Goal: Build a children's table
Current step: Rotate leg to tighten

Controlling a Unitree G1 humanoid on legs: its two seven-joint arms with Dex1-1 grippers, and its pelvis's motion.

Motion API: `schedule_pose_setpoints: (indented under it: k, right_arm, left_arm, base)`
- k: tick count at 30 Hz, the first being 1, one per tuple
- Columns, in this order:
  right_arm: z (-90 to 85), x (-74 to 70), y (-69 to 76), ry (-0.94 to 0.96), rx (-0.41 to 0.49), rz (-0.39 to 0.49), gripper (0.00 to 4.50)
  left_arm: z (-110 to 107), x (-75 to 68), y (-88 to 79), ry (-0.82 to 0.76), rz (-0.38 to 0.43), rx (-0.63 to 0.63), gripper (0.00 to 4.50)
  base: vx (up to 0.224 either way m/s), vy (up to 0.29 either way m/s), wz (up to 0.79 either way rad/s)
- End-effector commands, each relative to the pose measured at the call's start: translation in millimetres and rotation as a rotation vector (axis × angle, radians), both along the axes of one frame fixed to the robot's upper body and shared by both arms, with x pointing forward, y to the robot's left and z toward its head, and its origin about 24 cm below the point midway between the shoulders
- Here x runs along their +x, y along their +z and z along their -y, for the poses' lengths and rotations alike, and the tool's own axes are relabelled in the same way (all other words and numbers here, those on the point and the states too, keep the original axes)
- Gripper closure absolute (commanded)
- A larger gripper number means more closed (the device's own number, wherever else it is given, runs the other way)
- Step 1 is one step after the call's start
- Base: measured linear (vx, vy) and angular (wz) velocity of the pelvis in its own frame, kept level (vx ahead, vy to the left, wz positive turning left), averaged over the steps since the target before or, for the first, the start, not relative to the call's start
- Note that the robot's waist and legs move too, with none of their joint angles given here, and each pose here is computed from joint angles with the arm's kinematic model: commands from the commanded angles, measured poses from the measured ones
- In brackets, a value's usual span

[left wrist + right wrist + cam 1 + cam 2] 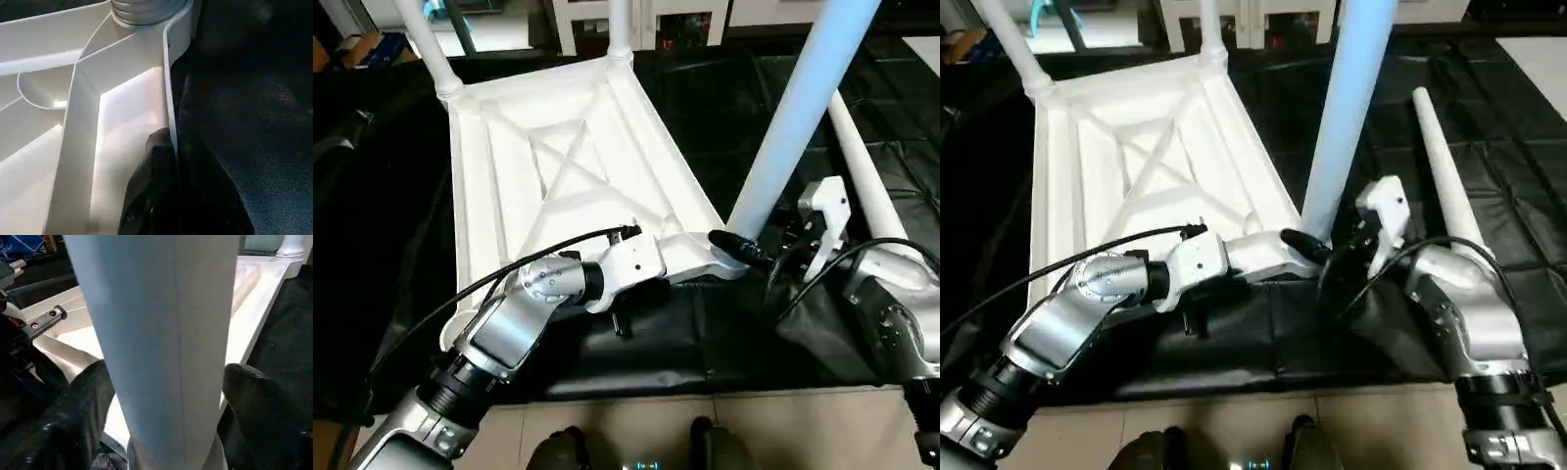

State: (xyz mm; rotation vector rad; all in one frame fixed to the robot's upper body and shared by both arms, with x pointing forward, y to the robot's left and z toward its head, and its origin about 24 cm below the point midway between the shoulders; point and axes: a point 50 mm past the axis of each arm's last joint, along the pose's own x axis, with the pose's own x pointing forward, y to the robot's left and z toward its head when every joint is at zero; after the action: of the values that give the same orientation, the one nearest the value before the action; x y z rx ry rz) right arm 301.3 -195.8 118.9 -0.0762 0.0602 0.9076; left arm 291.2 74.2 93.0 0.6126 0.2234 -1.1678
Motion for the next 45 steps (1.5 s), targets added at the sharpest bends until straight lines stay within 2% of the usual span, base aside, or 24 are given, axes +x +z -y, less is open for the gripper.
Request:
schedule_pose_setpoints:
  k: [1,2,11,13,16,20,23,25,26,27,28,30,34,35,37,39,41,42,44,45]
  right_arm:
    - [-2.3,0.1,-1.7,0.018,0.000,-0.007,1.13]
    - [-2.4,0.2,-1.8,0.019,0.002,-0.007,1.39]
    - [-1.4,-0.2,-3.6,-0.001,0.010,-0.007,2.00]
    - [-2.1,-0.6,-5.0,-0.009,0.014,-0.009,2.31]
    - [-4.7,0.6,-9.8,-0.057,0.014,-0.017,2.37]
    - [-14.4,11.1,-27.2,-0.259,-0.003,-0.059,2.46]
    - [-16.9,28.0,-50.3,-0.649,-0.066,-0.104,2.49]
    - [-18.3,33.5,-54.8,-0.774,-0.047,-0.111,2.50]
    - [-20.8,38.1,-57.4,-0.875,-0.006,-0.123,2.52]
    - [-21.1,38.6,-57.5,-0.882,-0.002,-0.124,2.53]
    - [-25.0,43.5,-58.9,-0.954,0.038,-0.138,2.54]
    - [-26.8,47.5,-56.9,-0.986,0.045,-0.117,2.55]
    - [-30.1,52.8,-48.5,-0.904,0.124,-0.094,2.56]
    - [-32.8,52.9,-41.8,-0.803,0.156,-0.061,2.56]
    - [-33.1,51.8,-37.5,-0.747,0.156,-0.032,2.57]
    - [-30.3,42.3,-24.5,-0.562,0.145,0.042,2.57]
    - [-26.3,29.6,-15.3,-0.392,0.118,0.078,2.57]
    - [-20.5,19.5,-8.7,-0.294,0.132,0.070,2.01]
    - [-14.2,9.0,-1.9,-0.202,0.151,0.056,1.87]
    - [-14.2,9.0,-1.9,-0.202,0.151,0.056,1.87]
  left_arm:
    - [-12.2,-3.5,-23.0,0.047,-0.081,0.075,4.50]
    - [-12.6,-3.7,-23.1,0.047,-0.082,0.076,4.50]
    - [-13.8,-5.1,-23.5,0.043,-0.090,0.078,4.50]
    - [-13.9,-5.6,-23.7,0.042,-0.093,0.079,4.50]
    - [-13.4,-6.6,-23.9,0.048,-0.105,0.073,4.50]
    - [-5.3,-5.7,-22.3,0.099,-0.114,0.053,4.50]
    - [12.3,-0.1,-19.0,0.241,-0.104,0.014,4.50]
    - [21.3,2.0,-15.8,0.297,-0.110,-0.019,4.50]
    - [30.5,2.2,-12.6,0.313,-0.118,-0.049,4.50]
    - [31.3,2.2,-12.2,0.313,-0.118,-0.052,4.50]
    - [39.5,2.9,-9.0,0.305,-0.113,-0.073,4.50]
    - [43.2,3.9,-7.0,0.287,-0.100,-0.082,4.50]
    - [35.2,8.6,-5.6,0.263,-0.059,-0.067,4.50]
    - [27.4,10.7,-6.4,0.272,-0.048,-0.049,4.50]
    - [22.6,11.6,-7.3,0.278,-0.045,-0.037,4.50]
    - [11.4,10.5,-8.5,0.222,-0.024,-0.019,4.50]
    - [4.4,5.0,-8.7,0.134,-0.023,-0.027,4.50]
    - [0.5,-1.4,-8.4,0.050,-0.025,-0.042,4.50]
    - [-3.6,-8.2,-8.6,-0.021,-0.038,-0.051,4.50]
    - [-3.6,-8.2,-8.6,-0.021,-0.038,-0.051,4.50]
  base:
    - [0.000,0.000,0.00]
    - [0.000,0.000,0.00]
    - [0.000,0.000,0.00]
    - [0.000,0.000,0.00]
    - [0.000,0.000,0.00]
    - [0.000,0.000,0.00]
    - [-0.017,0.000,-0.03]
    - [-0.052,0.012,-0.14]
    - [0.000,0.000,0.00]
    - [0.000,0.000,0.00]
    - [0.000,0.000,0.00]
    - [0.000,0.000,0.00]
    - [0.000,0.000,0.00]
    - [0.000,0.000,0.00]
    - [0.000,0.000,0.00]
    - [0.000,0.000,0.00]
    - [0.000,0.000,0.00]
    - [0.064,-0.025,0.15]
    - [0.069,-0.025,0.15]
    - [0.069,-0.016,0.07]
